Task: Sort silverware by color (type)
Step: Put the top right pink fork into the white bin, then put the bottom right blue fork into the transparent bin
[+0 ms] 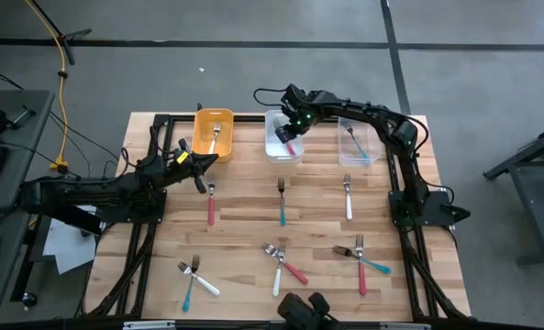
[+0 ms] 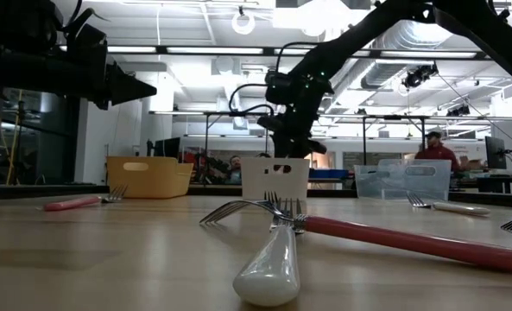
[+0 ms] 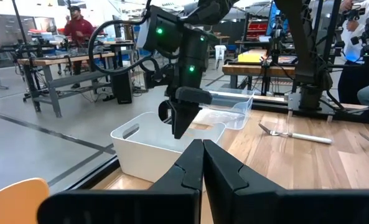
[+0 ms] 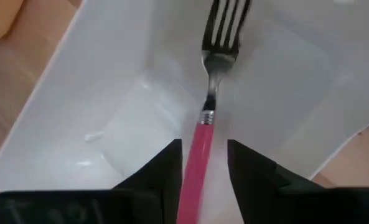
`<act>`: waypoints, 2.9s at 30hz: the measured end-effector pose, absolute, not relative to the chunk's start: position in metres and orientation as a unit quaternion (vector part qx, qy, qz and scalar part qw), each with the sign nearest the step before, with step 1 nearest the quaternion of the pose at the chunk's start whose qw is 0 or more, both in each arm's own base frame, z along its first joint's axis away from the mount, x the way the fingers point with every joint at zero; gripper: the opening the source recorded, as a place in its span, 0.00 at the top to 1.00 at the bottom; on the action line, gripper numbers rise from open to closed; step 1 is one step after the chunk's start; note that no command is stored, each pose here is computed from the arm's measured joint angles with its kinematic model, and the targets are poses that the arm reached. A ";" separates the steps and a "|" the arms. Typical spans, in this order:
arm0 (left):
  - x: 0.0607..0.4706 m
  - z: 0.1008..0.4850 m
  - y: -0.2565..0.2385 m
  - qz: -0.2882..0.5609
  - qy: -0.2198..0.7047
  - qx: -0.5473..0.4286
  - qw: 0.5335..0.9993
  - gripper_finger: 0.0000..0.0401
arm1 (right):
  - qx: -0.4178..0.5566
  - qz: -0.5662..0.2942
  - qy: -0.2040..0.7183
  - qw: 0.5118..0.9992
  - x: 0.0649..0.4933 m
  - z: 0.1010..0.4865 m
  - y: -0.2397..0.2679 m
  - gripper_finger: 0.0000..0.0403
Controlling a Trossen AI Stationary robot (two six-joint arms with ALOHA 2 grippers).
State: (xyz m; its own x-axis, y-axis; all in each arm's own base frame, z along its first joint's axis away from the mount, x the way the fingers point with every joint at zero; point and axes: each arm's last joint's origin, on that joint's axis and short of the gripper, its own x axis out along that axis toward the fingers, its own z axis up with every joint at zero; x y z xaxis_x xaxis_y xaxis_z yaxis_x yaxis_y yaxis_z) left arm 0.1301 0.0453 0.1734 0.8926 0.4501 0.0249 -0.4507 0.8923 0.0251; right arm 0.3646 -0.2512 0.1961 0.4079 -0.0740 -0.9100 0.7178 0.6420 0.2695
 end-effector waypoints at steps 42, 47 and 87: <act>0.132 0.172 0.039 0.118 -0.002 0.032 0.992 1.00 | 0.022 -0.177 0.268 0.947 0.302 0.256 -0.032 1.00; 0.133 0.172 0.038 0.093 -0.001 0.047 0.995 1.00 | 0.021 -0.157 0.239 0.958 0.282 0.252 -0.001 1.00; 0.137 0.192 0.039 0.094 -0.025 0.115 0.989 1.00 | 0.126 -0.092 0.477 0.865 0.223 0.254 0.105 0.72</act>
State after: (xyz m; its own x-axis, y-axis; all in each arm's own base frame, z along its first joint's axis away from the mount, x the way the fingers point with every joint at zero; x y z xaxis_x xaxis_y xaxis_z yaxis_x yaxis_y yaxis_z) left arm 0.1374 0.0392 0.1923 0.9812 0.1795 0.0709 -0.1910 0.9559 0.2231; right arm 0.2235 0.1051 0.2542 0.5284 -0.0394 -0.8481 0.2805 0.9509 0.1307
